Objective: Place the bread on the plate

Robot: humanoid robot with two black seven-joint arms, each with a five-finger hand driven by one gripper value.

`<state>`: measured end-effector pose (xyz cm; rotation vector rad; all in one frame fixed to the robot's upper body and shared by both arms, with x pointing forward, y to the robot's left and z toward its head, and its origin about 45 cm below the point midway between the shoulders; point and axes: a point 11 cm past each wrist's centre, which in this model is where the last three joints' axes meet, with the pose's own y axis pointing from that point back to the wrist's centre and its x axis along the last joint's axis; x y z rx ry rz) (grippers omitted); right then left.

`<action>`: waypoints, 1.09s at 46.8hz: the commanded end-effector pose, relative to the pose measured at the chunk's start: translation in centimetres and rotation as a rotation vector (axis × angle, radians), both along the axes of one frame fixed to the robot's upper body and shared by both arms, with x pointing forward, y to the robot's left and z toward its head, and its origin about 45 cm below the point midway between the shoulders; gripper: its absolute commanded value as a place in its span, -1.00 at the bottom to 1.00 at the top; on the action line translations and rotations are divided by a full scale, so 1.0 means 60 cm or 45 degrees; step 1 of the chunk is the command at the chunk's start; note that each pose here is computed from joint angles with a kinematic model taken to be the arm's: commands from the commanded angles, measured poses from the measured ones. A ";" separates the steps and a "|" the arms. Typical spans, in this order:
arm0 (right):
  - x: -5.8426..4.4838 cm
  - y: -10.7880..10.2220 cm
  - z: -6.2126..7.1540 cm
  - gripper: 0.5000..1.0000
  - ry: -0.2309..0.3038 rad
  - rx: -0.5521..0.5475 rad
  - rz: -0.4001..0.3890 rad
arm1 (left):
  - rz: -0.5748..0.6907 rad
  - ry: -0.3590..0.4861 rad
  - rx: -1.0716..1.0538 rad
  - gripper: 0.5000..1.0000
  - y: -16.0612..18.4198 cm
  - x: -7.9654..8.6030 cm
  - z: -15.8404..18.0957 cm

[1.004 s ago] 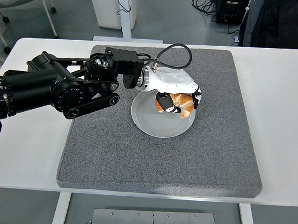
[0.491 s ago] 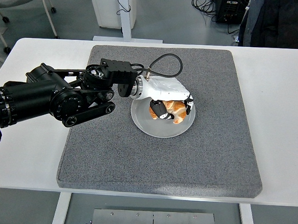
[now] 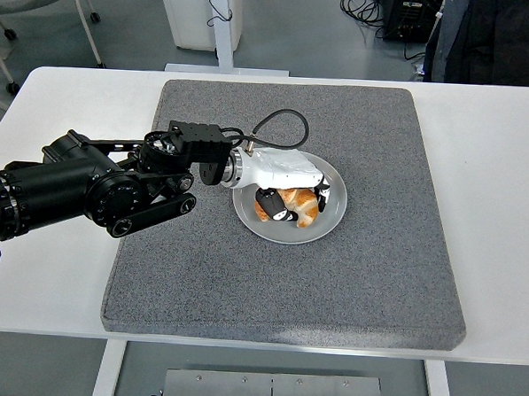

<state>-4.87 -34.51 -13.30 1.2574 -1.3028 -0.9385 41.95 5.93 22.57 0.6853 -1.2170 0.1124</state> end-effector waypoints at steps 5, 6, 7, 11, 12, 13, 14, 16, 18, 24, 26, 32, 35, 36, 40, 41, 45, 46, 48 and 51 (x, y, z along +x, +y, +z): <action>0.000 0.000 0.000 1.00 0.000 -0.001 0.000 | 0.003 0.009 -0.001 -1.00 0.002 -0.002 -0.006; 0.000 0.000 0.000 1.00 0.000 -0.001 0.000 | 0.003 0.011 0.000 -1.00 0.002 -0.003 -0.009; 0.000 0.000 0.000 1.00 0.000 -0.001 0.000 | 0.004 0.013 0.000 -1.00 0.003 -0.004 -0.010; 0.000 0.000 0.000 1.00 0.000 -0.001 0.000 | -0.003 0.005 0.010 -1.00 0.002 -0.005 -0.011; 0.000 0.000 0.000 1.00 0.000 -0.001 0.000 | -0.004 0.003 0.011 -1.00 0.002 -0.005 -0.012; 0.000 0.000 0.000 1.00 0.000 -0.001 0.000 | -0.004 0.003 0.011 -1.00 0.002 -0.005 -0.012; 0.000 0.000 0.000 1.00 0.000 -0.001 0.000 | -0.005 0.001 0.011 -1.00 0.002 -0.005 -0.011; 0.000 0.000 0.000 1.00 0.000 -0.001 0.000 | -0.003 -0.004 0.008 -1.00 0.003 -0.004 -0.011; 0.000 0.000 0.000 1.00 0.000 -0.001 0.000 | -0.003 -0.004 0.008 -1.00 0.003 -0.004 -0.011; 0.000 0.000 0.000 1.00 0.000 -0.001 0.000 | 0.004 -0.004 0.004 -0.02 0.004 -0.002 -0.009; 0.000 0.000 0.000 1.00 0.000 0.000 0.002 | 0.007 -0.004 0.000 0.99 0.006 -0.001 -0.006; 0.000 0.000 0.000 1.00 0.000 -0.001 0.000 | 0.012 -0.014 -0.002 1.00 0.010 0.004 0.002; 0.000 0.000 0.000 1.00 0.000 -0.001 0.000 | 0.015 -0.020 -0.003 1.00 0.015 0.006 0.007; 0.000 0.000 0.000 1.00 0.000 -0.001 0.000 | 0.016 -0.021 -0.001 1.00 0.018 0.006 0.008; 0.000 0.000 0.000 1.00 0.000 -0.001 0.000 | 0.017 -0.035 0.000 1.00 0.023 0.011 0.020; 0.000 0.000 0.000 1.00 0.000 -0.001 0.000 | 0.013 -0.038 0.000 1.00 0.023 0.011 0.023; 0.000 0.000 0.000 1.00 0.000 -0.001 0.000 | 0.014 -0.051 0.001 1.00 0.026 0.014 0.033; 0.000 0.000 0.000 1.00 0.000 0.000 0.002 | 0.018 -0.054 0.001 1.00 0.028 0.016 0.036; 0.000 0.000 0.000 1.00 0.000 -0.001 0.000 | 0.018 -0.060 -0.004 1.00 0.029 0.017 0.041; 0.000 0.000 0.000 1.00 0.000 0.000 0.000 | 0.012 -0.063 -0.018 1.00 0.026 0.017 0.054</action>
